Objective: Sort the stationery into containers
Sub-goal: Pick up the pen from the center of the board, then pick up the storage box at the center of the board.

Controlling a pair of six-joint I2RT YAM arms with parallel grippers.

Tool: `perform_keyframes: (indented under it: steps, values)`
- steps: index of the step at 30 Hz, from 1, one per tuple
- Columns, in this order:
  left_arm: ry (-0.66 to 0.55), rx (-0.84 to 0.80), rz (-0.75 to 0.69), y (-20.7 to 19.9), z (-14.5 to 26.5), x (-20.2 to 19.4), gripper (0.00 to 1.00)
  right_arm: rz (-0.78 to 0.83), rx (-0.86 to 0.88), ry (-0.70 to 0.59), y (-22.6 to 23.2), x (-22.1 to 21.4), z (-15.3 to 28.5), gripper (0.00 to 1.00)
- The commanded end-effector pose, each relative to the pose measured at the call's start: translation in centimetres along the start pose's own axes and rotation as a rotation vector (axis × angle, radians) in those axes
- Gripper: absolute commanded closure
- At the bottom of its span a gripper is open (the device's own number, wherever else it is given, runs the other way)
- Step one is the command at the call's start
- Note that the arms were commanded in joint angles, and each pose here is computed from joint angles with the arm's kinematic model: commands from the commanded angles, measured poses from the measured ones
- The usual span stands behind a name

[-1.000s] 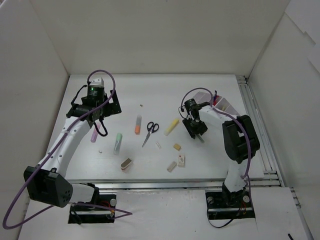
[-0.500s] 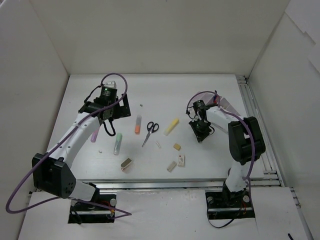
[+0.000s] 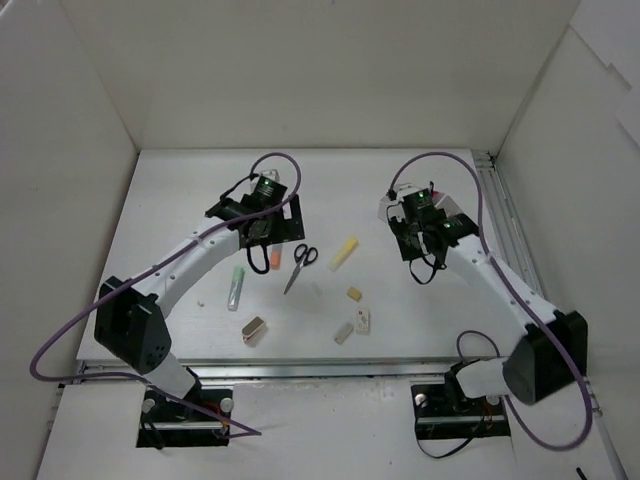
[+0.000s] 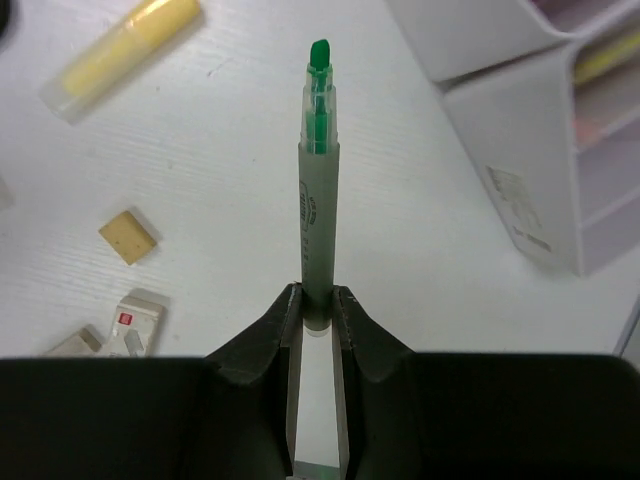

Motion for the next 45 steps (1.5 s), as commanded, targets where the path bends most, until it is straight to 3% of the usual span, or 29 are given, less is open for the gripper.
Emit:
perform_keyframes:
  steps: [1, 7, 18, 22, 32, 45]
  values:
    - [0.020, -0.024, 0.098, -3.0, 0.2, -1.1, 0.04, -0.141, -0.136, -0.035, -0.7, -1.8, 2.8, 1.00]
    - [0.130, 0.061, 0.200, -4.5, -2.4, -5.3, 0.13, -0.216, -0.216, -0.083, -0.6, -4.1, 4.6, 1.00]
    - [0.230, 0.190, 0.246, -5.6, -5.5, -10.6, 0.29, -0.227, -0.180, -0.152, -0.1, -4.0, 6.0, 1.00]
    - [0.259, 0.230, 0.260, -5.5, -6.4, -11.7, 0.41, -0.233, -0.188, -0.161, -0.1, -4.3, 6.3, 1.00]
    - [0.242, 0.336, 0.289, -4.0, -8.2, -12.7, 0.52, -0.230, -0.177, -0.161, 0.1, -4.2, 6.2, 1.00]
    - [0.258, 0.312, 0.270, -4.3, -9.3, -13.6, 0.79, -0.221, -0.184, -0.155, 0.2, -4.3, 6.1, 1.00]
Point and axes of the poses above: each gripper's point midway between its finger pads, its own z axis back along the fingers, its own y axis along the line the jaws close on, x = y × z, the point moved 6 cm from there along z, back along the fingers, and after that the axes turned 14 degrees about z, right-handed, at the moved point
